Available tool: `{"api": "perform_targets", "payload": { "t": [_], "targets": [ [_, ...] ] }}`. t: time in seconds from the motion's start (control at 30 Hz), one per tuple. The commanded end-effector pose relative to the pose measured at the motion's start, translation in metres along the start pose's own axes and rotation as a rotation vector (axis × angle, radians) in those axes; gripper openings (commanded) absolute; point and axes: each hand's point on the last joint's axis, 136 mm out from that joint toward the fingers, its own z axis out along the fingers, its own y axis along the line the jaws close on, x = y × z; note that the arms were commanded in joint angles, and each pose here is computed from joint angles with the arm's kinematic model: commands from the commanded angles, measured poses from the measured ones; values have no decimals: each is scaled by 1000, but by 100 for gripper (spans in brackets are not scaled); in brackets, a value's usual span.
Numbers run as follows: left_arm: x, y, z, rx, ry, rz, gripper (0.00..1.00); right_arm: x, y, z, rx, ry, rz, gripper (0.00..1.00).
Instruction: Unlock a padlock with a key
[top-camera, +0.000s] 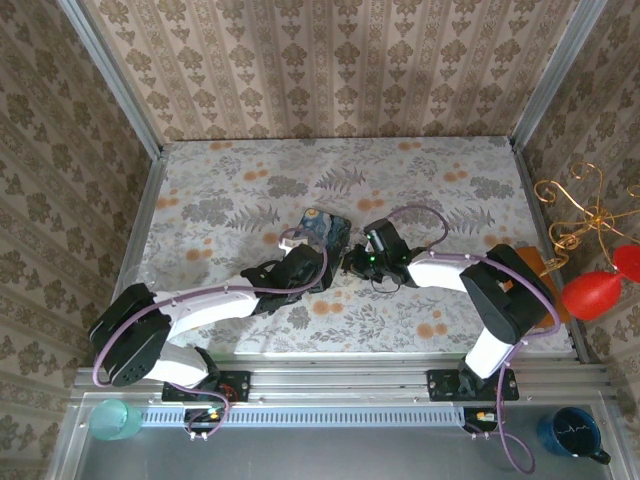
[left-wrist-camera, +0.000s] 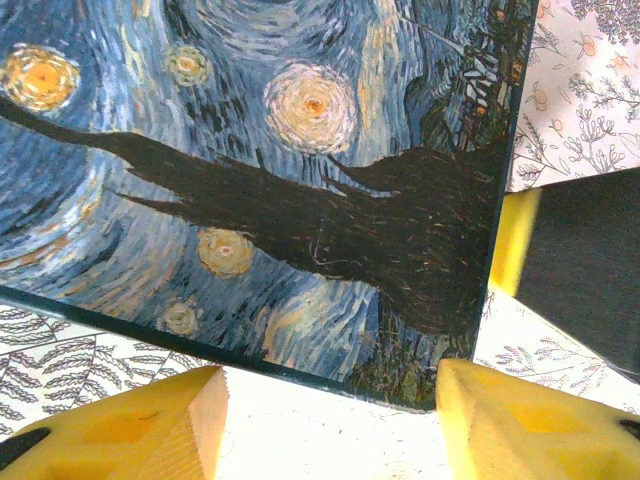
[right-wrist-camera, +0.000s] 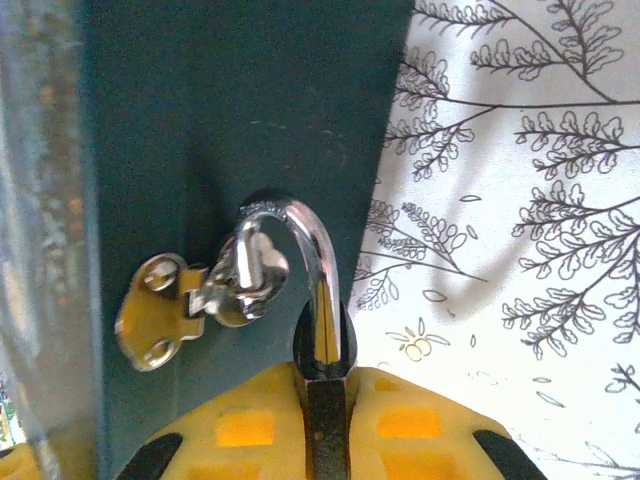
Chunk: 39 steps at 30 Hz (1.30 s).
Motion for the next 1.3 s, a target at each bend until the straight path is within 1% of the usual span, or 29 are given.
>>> {"api": "perform_targets", "payload": {
  "t": [0.0,0.2,0.5,0.7,0.87,1.0,1.1,1.27],
  "targets": [
    [18,24,5,-97,59,19,57,-8,11,-12,-17,-28,-41,0],
    [15,23,4,-93,56,18,57,-13,13,-8,-59,-17,-17,0],
    [15,28,6,-101,60,9,57,-29,-7,-14,-39,-36,27,0],
    [8,30,7,-95,52,-3,57,-24,-4,-13,-60,-9,16,0],
    [-3,21,3,-78,32,20,58,-14,-26,-5,10,38,24,0],
    [-7,19,2,-78,32,31,60,-12,-38,-2,33,54,40,1],
    [-6,20,3,-80,39,28,60,-14,-36,-4,34,57,26,1],
    [-6,24,5,-88,40,19,60,-26,-25,-15,18,22,-10,2]
  ]
}}
